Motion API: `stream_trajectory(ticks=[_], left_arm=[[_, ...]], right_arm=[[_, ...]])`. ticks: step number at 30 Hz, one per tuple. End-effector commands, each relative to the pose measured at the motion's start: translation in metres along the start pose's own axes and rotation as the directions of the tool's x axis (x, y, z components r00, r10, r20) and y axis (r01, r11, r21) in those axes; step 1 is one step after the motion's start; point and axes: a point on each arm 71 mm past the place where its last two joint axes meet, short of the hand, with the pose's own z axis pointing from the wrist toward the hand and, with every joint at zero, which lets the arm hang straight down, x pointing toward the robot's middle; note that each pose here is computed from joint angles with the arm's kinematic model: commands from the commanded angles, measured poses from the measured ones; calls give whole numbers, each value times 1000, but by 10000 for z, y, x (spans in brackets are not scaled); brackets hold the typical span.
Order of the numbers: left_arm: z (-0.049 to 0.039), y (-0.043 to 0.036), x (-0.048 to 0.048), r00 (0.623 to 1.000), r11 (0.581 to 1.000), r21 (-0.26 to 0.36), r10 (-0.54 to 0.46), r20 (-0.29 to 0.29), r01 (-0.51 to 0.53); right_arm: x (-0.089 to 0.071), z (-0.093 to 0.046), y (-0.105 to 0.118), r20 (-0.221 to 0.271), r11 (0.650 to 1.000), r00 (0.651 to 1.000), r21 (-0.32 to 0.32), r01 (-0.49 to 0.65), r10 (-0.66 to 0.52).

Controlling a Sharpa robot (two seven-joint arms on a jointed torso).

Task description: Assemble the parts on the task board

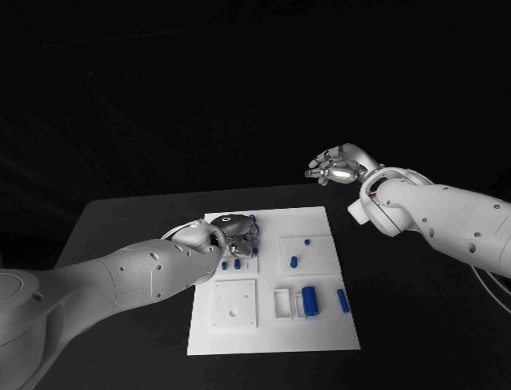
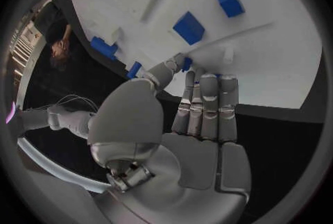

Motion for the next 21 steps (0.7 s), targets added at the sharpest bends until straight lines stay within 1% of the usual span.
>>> stream_trajectory(ticks=[1, 11, 15, 18, 21], left_arm=[[7, -9, 58, 1000, 1000, 1, 14, -27, -14], [16, -29, 101, 1000, 1000, 6, -4, -28, 4], [17, -26, 109, 1000, 1000, 0, -8, -24, 8], [16, -24, 137, 999, 1000, -4, -10, -35, 10], [20, -40, 156, 999, 1000, 1, -11, -41, 12]], right_arm=[[25, 3, 20, -15, 1000, 1000, -8, -5, 5], [37, 7, 32, -17, 1000, 1000, -11, -7, 6], [41, 7, 35, -18, 1000, 1000, -12, -7, 7], [46, 7, 40, -19, 1000, 1000, -13, -8, 7], [55, 8, 50, -21, 1000, 1000, -15, -9, 8]])
